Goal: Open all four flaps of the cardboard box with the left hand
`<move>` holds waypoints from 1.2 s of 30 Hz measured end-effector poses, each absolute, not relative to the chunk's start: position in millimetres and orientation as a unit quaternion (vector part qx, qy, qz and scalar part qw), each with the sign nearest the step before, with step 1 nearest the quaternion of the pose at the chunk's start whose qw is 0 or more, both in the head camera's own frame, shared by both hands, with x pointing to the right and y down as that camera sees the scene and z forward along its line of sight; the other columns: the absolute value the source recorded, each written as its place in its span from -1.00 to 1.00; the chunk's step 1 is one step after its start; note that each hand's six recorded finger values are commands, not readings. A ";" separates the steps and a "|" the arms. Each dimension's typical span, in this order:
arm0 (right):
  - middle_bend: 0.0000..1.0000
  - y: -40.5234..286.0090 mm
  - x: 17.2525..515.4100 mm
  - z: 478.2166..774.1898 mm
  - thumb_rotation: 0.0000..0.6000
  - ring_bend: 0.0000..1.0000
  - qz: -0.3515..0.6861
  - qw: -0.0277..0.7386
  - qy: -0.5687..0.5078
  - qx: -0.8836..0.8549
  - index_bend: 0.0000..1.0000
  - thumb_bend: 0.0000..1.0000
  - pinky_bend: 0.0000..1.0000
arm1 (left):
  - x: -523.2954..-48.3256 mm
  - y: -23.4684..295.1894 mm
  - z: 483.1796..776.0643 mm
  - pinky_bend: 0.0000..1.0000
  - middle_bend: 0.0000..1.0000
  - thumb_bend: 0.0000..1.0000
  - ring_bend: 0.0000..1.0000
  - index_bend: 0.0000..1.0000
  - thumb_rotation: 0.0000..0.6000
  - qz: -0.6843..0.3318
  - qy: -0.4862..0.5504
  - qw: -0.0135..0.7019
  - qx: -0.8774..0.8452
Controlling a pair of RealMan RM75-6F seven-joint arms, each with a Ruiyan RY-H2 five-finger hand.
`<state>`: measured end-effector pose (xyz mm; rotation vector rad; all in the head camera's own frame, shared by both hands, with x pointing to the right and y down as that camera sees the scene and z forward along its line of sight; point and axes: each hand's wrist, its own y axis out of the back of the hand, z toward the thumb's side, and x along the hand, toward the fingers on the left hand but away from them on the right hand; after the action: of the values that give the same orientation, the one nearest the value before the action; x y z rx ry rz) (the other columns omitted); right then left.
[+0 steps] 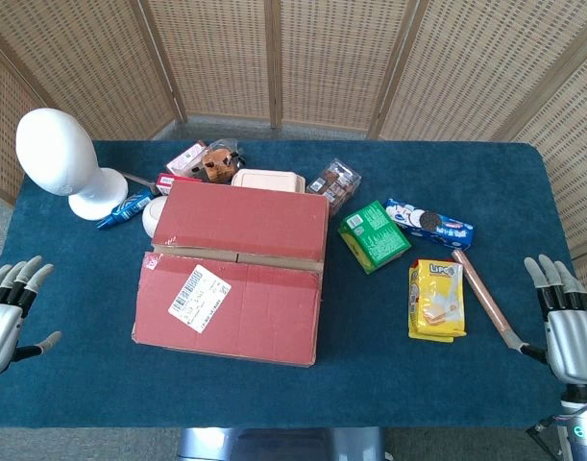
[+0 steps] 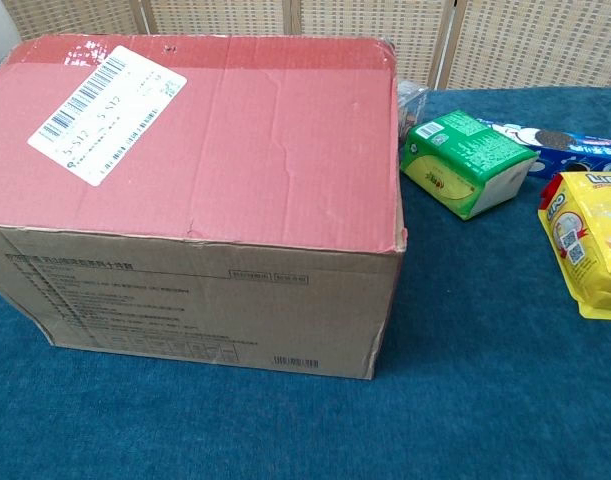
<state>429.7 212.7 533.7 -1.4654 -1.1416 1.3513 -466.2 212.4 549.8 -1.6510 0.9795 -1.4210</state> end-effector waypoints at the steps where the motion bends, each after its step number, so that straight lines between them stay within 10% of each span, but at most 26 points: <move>1: -1.00 212.5 429.6 533.3 1.00 -1.00 0.537 0.412 -0.453 -0.581 -1.00 -1.00 -0.68 | -465.9 211.7 549.6 -1.00 -1.00 -1.00 -1.00 -1.00 1.00 -0.553 0.381 0.369 -0.642; 36: -1.00 219.1 425.4 530.6 1.00 -1.00 0.545 0.407 -0.445 -0.583 -1.00 -1.00 -0.68 | -398.5 113.6 521.6 -0.86 -1.00 -1.00 -1.00 -0.97 1.00 -0.448 0.328 0.218 -0.803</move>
<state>425.4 219.1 530.6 -1.4703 -1.1216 1.3737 -398.5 113.6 521.6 -2.2224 0.9081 -1.2411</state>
